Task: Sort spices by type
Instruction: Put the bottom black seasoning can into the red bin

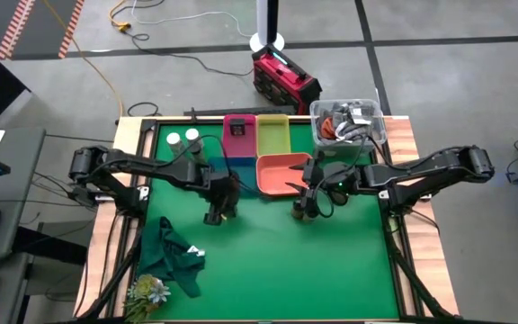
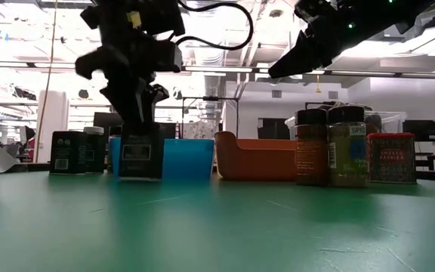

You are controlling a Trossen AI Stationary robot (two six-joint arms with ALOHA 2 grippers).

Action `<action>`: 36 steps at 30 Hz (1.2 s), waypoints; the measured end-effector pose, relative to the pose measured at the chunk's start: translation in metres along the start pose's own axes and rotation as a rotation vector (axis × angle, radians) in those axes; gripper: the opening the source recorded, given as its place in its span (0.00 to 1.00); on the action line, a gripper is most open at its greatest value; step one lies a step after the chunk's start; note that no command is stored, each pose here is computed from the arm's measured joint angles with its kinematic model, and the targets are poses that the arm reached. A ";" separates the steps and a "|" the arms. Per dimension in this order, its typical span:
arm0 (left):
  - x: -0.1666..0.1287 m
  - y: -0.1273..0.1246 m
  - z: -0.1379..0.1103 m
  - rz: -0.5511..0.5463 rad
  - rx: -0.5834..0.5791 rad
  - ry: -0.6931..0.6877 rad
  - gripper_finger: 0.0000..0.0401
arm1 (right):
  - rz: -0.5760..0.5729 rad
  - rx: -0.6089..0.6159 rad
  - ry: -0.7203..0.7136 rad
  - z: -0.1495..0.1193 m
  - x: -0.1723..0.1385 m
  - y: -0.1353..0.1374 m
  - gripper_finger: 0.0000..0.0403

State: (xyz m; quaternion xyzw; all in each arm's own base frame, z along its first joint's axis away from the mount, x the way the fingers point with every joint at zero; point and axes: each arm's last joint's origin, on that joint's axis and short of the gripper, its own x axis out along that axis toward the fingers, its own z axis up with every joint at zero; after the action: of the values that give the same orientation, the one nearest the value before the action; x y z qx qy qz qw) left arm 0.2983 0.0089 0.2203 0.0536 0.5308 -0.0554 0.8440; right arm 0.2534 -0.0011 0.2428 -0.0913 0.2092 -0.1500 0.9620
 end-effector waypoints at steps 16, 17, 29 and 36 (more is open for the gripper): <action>-0.053 0.086 0.026 0.132 -0.072 -0.238 0.34 | -0.001 0.002 -0.001 0.000 0.000 0.000 0.65; -0.055 0.095 0.024 0.117 -0.089 -0.262 0.34 | -0.001 0.002 -0.001 0.000 0.000 0.000 0.65; -0.057 0.101 0.006 -0.138 -0.171 -0.215 0.35 | -0.001 0.008 -0.005 0.001 0.000 0.000 0.65; -0.060 0.099 0.011 -0.085 -0.153 -0.246 0.35 | -0.001 0.010 -0.011 0.001 0.000 0.000 0.65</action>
State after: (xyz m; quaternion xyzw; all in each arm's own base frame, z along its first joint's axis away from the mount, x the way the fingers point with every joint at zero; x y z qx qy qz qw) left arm 0.2968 0.1077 0.2822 -0.0405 0.4279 -0.0563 0.9012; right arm 0.2538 -0.0006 0.2437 -0.0875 0.2032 -0.1513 0.9634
